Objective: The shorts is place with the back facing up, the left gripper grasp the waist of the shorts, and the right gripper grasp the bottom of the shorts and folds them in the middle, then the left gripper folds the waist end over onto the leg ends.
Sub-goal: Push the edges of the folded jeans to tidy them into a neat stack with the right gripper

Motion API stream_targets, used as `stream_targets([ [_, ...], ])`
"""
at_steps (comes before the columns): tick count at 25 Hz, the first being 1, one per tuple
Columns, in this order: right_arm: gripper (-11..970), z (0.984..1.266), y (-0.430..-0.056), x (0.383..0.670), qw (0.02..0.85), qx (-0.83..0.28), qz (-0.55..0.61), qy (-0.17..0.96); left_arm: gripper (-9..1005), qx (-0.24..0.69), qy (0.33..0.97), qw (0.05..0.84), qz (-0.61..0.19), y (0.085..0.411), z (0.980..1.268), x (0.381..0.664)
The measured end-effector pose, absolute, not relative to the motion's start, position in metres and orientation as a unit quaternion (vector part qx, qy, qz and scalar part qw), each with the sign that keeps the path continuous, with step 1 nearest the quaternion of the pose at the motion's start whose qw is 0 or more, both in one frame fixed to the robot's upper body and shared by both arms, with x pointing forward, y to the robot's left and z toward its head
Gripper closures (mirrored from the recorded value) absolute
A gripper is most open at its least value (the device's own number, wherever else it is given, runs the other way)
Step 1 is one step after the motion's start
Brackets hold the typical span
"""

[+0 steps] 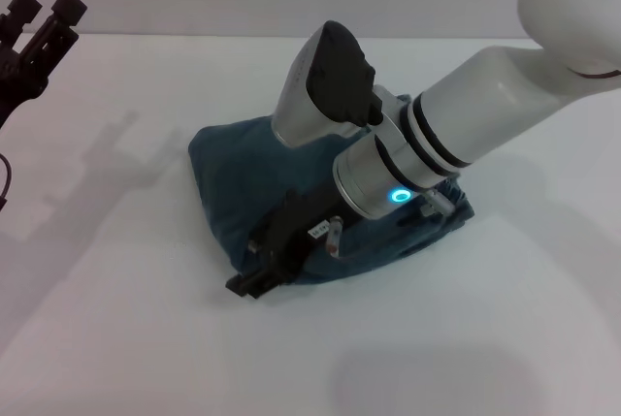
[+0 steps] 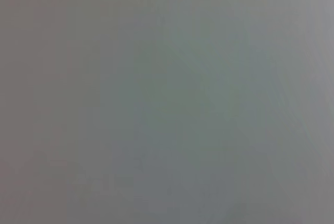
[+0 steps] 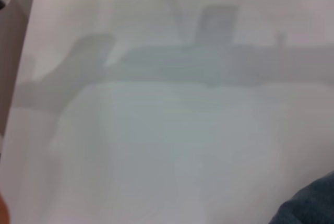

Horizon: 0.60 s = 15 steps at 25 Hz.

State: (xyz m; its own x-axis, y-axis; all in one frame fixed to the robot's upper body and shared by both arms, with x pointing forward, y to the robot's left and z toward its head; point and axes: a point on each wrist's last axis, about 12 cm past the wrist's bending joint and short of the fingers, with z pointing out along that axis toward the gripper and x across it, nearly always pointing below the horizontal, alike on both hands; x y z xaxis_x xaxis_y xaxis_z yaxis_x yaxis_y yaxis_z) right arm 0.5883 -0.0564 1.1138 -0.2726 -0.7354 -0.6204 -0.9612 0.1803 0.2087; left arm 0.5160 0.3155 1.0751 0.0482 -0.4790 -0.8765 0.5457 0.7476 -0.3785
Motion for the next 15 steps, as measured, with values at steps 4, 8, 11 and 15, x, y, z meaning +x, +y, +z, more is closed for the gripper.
stream_targets([
  [4,329,1.115,-0.055,0.593,0.215,-0.561,0.285,0.747,154,0.027,0.592,0.724,-0.353,0.317,1.075,0.515],
  [8,329,1.115,-0.055,0.599,0.235,-0.551,0.275,0.752,156,0.028,0.591,0.725,-0.353,0.317,1.075,0.514],
  [11,329,1.115,-0.055,0.603,0.247,-0.538,0.269,0.760,156,0.028,0.591,0.725,-0.352,0.318,1.075,0.514],
  [15,329,1.114,-0.057,0.607,0.266,-0.519,0.265,0.768,156,0.029,0.591,0.725,-0.352,0.318,1.075,0.514],
])
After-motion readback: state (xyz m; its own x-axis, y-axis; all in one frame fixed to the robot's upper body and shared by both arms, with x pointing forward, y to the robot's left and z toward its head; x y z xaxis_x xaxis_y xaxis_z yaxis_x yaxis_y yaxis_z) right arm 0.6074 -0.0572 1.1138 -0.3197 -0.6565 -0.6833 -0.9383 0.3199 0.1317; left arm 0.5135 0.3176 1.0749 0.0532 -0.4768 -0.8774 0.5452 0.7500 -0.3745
